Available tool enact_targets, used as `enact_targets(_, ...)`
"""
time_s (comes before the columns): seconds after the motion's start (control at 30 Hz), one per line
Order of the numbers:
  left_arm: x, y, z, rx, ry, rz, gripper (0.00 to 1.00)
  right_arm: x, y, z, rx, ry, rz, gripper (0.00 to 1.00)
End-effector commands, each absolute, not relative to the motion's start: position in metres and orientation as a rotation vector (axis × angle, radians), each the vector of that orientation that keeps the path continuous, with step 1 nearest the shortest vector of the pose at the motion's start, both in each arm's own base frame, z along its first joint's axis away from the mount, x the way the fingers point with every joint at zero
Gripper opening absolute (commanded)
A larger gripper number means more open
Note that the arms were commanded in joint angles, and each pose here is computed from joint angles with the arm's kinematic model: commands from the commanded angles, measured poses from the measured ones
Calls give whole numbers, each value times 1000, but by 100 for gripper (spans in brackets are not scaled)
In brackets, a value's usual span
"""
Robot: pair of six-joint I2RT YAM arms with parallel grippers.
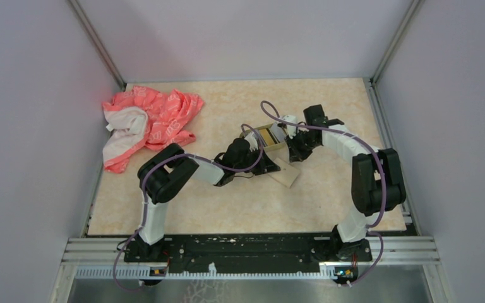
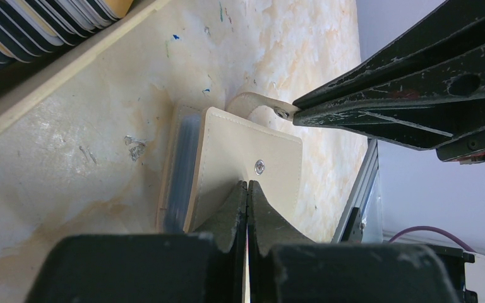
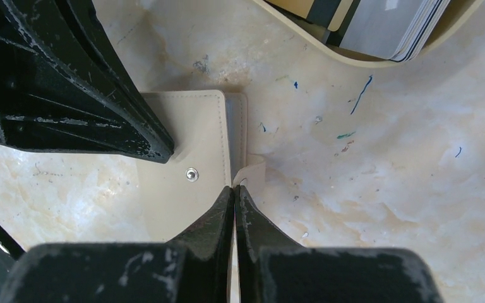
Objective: Put the credit cards into the card holder
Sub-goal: Close the card holder at the center of the board.
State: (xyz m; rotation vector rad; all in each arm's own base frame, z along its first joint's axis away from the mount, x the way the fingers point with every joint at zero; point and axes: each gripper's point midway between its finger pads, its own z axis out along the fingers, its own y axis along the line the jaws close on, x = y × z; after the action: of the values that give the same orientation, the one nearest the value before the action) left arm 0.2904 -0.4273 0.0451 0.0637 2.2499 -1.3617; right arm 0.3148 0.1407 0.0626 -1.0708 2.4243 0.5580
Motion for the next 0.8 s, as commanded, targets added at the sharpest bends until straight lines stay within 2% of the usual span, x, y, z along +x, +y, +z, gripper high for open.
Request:
enact_targets(0.0,277,-400,-14,48,2449,-1181,0,336,142,95,-1066,2311,528,0)
enact_targets(0.13,277,-401,-14,52,2448,-1186,0,336,139,92,-1075,2328,516,0)
enact_targets(0.23,277,-401,-14,51,2448,-1186,0,336,137,86,-1084,2348,509,15)
enact_targets(0.3,277,-401,-14,51,2448,-1185,0,336,138,85,-1084,2346,510,19)
enact_targets(0.77,277,-401,-14,49,2450,-1187,0,335,138,77,-1090,2377,531,25)
